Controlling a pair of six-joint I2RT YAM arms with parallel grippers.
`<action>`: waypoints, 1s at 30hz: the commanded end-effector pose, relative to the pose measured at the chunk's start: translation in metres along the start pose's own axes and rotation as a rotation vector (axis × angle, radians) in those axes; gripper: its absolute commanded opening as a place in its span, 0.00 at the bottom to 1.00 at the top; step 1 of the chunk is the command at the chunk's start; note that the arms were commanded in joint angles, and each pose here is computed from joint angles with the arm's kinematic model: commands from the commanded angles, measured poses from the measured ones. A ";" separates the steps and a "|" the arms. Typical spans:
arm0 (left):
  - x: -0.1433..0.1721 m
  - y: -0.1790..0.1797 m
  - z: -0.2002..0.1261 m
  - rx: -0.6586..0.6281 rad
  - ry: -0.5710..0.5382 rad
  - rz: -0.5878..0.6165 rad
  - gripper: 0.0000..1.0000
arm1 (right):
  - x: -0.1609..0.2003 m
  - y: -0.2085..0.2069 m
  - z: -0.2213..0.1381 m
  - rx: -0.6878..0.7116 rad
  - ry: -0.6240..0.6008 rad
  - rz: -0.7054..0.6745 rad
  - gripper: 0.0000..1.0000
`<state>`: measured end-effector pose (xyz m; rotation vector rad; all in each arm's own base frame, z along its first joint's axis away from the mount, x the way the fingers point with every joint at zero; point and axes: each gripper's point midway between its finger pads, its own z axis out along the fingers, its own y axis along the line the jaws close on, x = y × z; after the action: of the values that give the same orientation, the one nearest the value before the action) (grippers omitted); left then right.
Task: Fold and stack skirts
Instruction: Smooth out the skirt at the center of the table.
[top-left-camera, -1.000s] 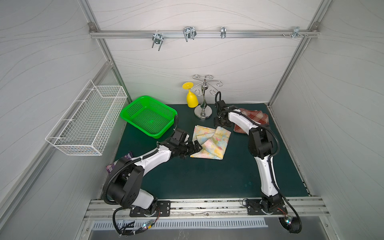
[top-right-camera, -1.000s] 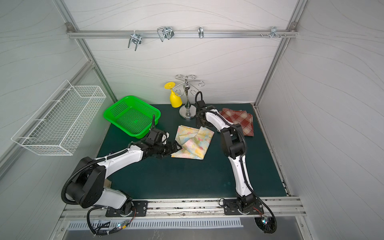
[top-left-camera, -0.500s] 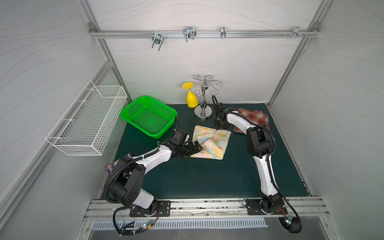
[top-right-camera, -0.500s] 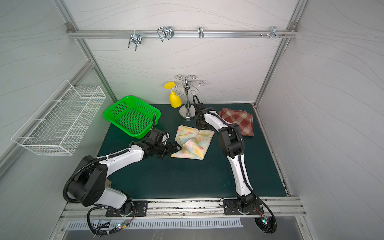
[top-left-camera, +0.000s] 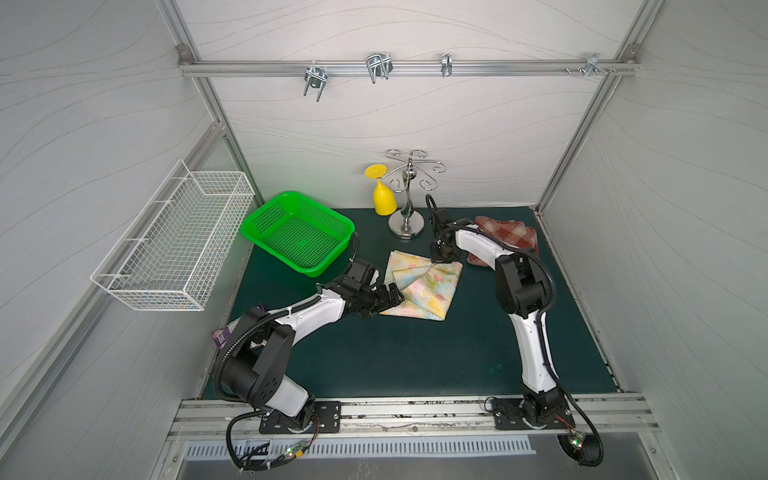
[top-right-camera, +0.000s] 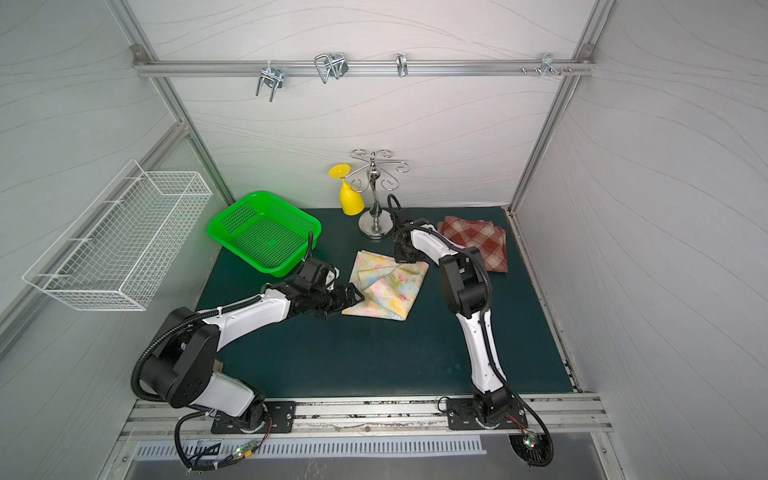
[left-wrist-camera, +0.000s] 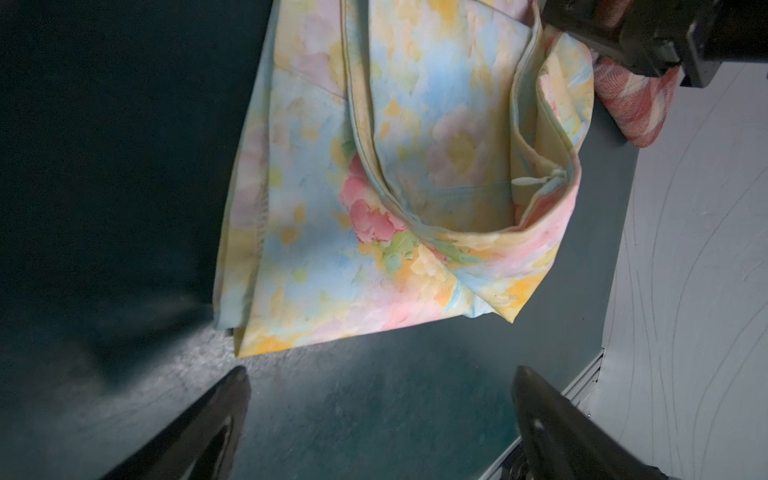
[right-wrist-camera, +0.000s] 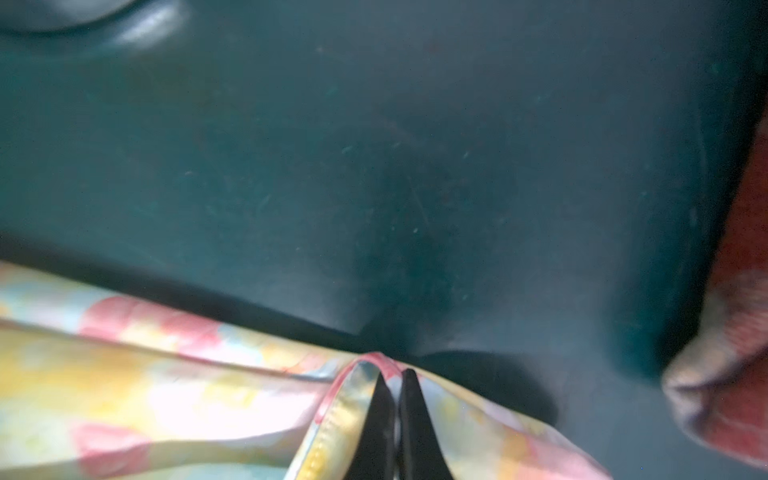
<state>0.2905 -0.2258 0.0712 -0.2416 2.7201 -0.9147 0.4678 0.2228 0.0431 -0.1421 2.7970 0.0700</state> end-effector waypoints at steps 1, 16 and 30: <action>-0.016 -0.008 0.000 0.014 -0.050 0.010 0.99 | -0.018 0.010 -0.044 -0.066 -0.083 0.016 0.02; -0.013 -0.006 0.002 0.024 -0.049 0.001 0.98 | -0.023 0.053 -0.105 -0.194 -0.161 -0.003 0.00; -0.012 -0.005 -0.012 0.023 -0.085 -0.002 0.98 | -0.011 0.114 -0.126 -0.307 -0.160 -0.058 0.01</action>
<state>0.2962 -0.2249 0.0821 -0.2461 2.6610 -0.9232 0.4279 0.3105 0.1397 -0.2610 2.6555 0.4003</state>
